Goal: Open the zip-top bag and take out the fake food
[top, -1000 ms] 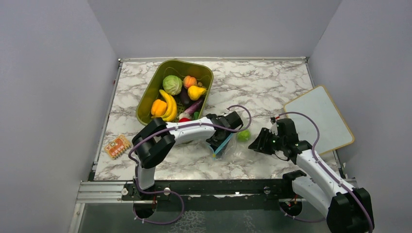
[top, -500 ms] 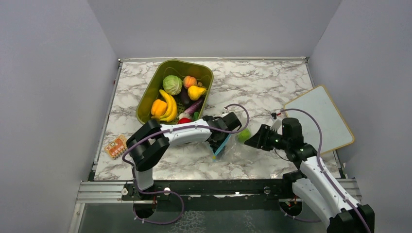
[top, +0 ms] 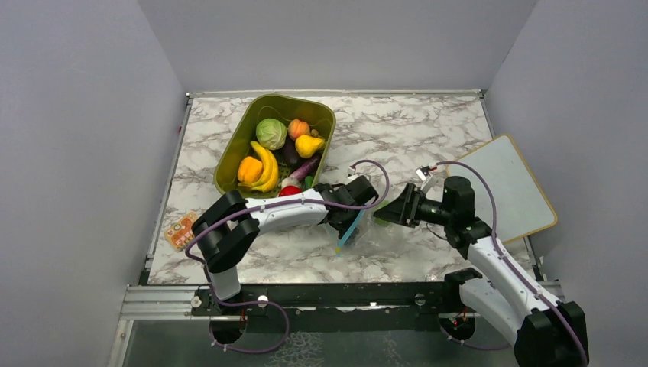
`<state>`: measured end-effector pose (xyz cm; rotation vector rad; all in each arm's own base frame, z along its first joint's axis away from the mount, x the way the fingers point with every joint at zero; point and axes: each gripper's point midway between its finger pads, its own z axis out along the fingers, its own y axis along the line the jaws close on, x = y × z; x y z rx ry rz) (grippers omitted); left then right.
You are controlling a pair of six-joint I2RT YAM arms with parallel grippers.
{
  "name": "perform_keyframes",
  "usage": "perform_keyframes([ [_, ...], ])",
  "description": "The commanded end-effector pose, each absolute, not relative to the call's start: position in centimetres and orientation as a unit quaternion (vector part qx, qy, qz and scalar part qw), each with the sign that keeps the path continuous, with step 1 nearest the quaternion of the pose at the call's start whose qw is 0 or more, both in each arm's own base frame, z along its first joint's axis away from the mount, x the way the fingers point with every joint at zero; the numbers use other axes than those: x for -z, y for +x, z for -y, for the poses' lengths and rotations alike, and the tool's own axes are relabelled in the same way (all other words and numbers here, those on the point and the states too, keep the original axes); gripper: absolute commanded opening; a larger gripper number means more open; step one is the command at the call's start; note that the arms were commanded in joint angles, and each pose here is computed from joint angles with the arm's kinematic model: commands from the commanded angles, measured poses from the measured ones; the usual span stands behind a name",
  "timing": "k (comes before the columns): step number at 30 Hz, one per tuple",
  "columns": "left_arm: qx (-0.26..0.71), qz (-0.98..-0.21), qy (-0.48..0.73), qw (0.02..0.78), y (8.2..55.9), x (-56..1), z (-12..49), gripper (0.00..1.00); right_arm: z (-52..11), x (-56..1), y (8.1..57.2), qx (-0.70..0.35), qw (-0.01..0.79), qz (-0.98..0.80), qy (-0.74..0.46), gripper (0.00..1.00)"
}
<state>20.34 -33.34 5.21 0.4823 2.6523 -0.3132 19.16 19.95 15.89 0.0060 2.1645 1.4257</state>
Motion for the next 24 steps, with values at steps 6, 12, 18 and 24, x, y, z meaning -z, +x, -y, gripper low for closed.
perform_keyframes([
  [6,0.155,-0.948,0.168,0.223,20.0,-7.1,34.6,0.0,-21.2,-18.4,20.2,-0.554,0.282,-0.783,-0.01,0.63],
  [12,0.161,-0.947,0.169,0.223,20.0,-7.3,34.9,0.0,-22.5,-18.1,21.0,-0.544,0.271,-0.794,-0.021,0.63],
  [18,0.162,-0.947,0.17,0.221,19.9,-7.3,34.8,0.0,-22.9,-16.9,21.7,-0.516,0.268,-0.814,-0.013,0.57],
  [24,0.162,-0.946,0.172,0.221,19.9,-7.3,34.8,0.0,-22.9,-16.7,21.9,-0.508,0.265,-0.82,-0.009,0.48],
])
